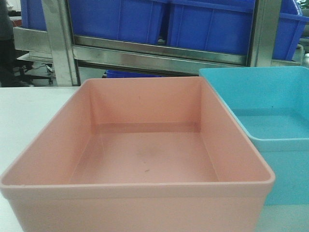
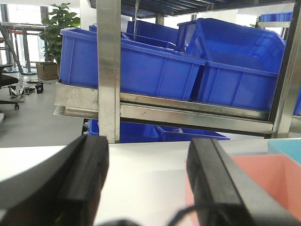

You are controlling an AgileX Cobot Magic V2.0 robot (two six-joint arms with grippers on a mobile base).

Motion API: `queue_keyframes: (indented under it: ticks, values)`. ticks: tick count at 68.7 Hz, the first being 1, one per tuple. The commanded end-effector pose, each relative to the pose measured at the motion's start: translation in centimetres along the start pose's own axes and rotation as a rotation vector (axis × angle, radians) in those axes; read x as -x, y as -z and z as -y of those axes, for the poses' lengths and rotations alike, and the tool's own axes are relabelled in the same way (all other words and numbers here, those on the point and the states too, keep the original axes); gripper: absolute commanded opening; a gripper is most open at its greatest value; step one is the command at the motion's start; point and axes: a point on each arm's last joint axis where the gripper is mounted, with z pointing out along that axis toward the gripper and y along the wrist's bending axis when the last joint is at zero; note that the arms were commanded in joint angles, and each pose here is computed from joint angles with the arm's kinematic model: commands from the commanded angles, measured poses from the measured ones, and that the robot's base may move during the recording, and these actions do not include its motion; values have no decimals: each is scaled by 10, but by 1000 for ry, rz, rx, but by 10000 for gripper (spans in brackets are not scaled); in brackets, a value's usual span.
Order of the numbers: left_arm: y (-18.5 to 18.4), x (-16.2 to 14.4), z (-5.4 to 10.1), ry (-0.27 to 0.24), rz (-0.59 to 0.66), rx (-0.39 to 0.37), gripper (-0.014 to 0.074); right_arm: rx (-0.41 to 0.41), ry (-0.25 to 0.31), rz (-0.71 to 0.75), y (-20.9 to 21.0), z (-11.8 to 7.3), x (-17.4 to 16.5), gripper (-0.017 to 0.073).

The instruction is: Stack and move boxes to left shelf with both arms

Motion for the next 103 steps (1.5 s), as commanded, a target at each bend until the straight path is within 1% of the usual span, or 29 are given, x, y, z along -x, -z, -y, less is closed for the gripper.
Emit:
queue_keyframes:
  ticks: [1, 4, 10, 18, 26, 29, 35, 39, 46, 55, 61, 72, 75, 83, 95, 103]
  values:
    - [0, 16, -1, 6, 98, 16, 294, -19, 26, 65, 2, 7, 28, 456]
    - [0, 16, -1, 6, 98, 16, 294, -30, 22, 53, -3, 14, 35, 456]
    - [0, 16, -1, 6, 98, 16, 294, -27, 13, 20, -13, 27, 49, 456]
    - [0, 16, -1, 6, 98, 16, 294, 18, 10, -7, -29, 45, 64, 456]
    - [0, 16, -1, 6, 98, 16, 294, 25, -19, -40, -50, 61, 71, 456]
    - [0, 16, -1, 6, 98, 16, 294, 24, -18, -56, -58, 64, 72, 456]
    - [0, 16, -1, 6, 98, 16, 294, 29, 2, -90, -77, 66, 71, 456]
    - [0, 16, -1, 6, 98, 16, 294, 29, 1, -102, -89, 67, 71, 452]
    - [0, 16, -1, 6, 98, 16, 294, 31, -5, -134, -109, 69, 67, 399]
    - [0, 16, -1, 6, 98, 16, 294, 36, -8, -171, -124, 70, 63, 300]
    - [0, 16, -1, 6, 98, 16, 294, 37, -10, -178, -130, 71, 62, 213]
    - [0, 16, -1, 6, 98, 16, 294, 40, -10, -188, -131, 70, 61, 39]
    - [0, 16, -1, 6, 98, 16, 294, 43, -10, -197, -128, 71, 63, 53]
    - [0, 16, -1, 6, 98, 16, 294, 49, -10, -202, -116, 74, 75, 52]
    - [0, 16, -1, 6, 98, 16, 294, 44, -19, -178, -85, 86, 100, 52]
    - [0, 16, -1, 6, 98, 16, 294, 49, -17, -169, -62, 87, 117, 52]
